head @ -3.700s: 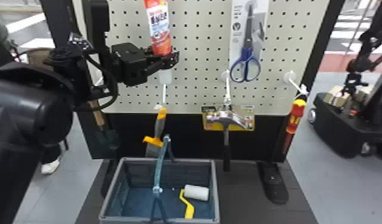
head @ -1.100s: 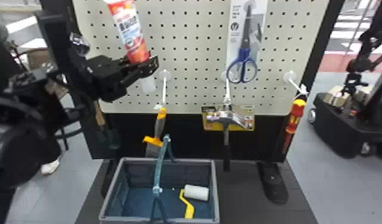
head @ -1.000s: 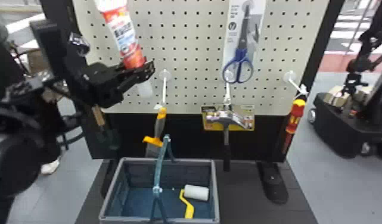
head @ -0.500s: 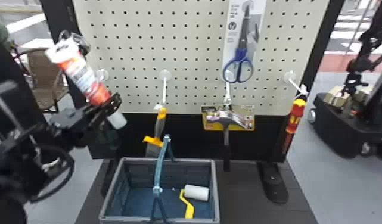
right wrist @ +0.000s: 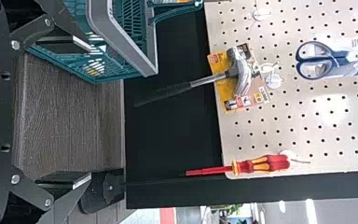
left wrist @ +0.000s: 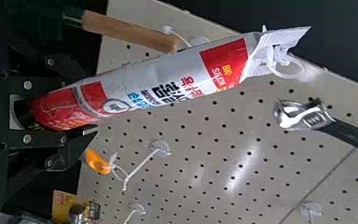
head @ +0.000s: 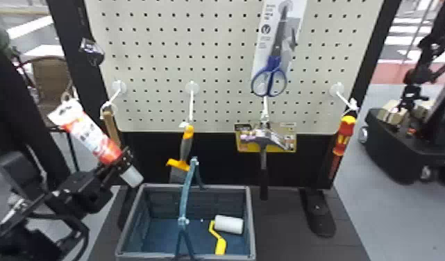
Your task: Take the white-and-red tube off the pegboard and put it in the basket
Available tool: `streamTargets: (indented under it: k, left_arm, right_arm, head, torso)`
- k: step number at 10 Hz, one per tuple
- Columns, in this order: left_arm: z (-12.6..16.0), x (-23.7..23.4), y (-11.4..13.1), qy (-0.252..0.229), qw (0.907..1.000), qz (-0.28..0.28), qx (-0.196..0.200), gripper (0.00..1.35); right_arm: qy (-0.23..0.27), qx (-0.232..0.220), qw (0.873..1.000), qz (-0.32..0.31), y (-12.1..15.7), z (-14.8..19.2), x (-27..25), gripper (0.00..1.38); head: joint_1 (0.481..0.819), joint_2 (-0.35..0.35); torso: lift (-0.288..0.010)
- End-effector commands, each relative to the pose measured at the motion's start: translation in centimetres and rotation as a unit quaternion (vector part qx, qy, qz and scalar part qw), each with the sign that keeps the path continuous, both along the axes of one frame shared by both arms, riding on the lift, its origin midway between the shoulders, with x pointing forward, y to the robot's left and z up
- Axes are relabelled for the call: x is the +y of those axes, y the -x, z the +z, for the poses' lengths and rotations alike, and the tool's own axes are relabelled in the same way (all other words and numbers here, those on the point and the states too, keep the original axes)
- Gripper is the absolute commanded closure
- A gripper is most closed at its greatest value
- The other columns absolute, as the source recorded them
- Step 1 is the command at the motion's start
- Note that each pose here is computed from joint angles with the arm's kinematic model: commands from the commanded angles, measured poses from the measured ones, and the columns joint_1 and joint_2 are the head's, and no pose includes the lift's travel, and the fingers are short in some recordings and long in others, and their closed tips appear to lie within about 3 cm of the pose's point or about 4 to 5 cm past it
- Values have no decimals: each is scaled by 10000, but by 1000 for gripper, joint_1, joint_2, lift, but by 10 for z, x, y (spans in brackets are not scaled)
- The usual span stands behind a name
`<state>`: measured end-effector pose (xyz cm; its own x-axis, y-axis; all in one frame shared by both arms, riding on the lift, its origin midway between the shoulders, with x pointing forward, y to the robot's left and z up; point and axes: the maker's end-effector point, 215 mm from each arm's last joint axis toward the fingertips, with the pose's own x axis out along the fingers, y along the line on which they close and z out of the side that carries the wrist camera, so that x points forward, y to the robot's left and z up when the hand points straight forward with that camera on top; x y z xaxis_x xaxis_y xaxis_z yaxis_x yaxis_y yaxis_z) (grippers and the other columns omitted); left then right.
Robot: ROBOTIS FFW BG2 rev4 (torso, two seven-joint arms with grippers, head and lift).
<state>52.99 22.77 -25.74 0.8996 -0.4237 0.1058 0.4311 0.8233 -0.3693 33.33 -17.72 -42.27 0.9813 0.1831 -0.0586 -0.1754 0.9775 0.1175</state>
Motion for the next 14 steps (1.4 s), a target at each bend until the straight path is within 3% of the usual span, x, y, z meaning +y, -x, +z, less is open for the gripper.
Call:
streamTargets:
  k: [1,6,14]
  left_arm:
    - [-24,-7,1,141,9997,-59,201,1213]
    - [-79,-49,2,390,9956,-509,688,1213]
    - [-128,-115,20,574,9861,-1155,1046,1213]
  right_arm:
    - [-17,3,10000,21,-1,-2,2,314]
    - [-59,11,9999,103,-4,-5,8,314]
    - [-95,2,9999,123,-6,-6,9,314]
  head:
    - [549,0]
    - [549,0]
    - [549,0]
  torso:
    - [-100]
    - [-100]
    - [-100]
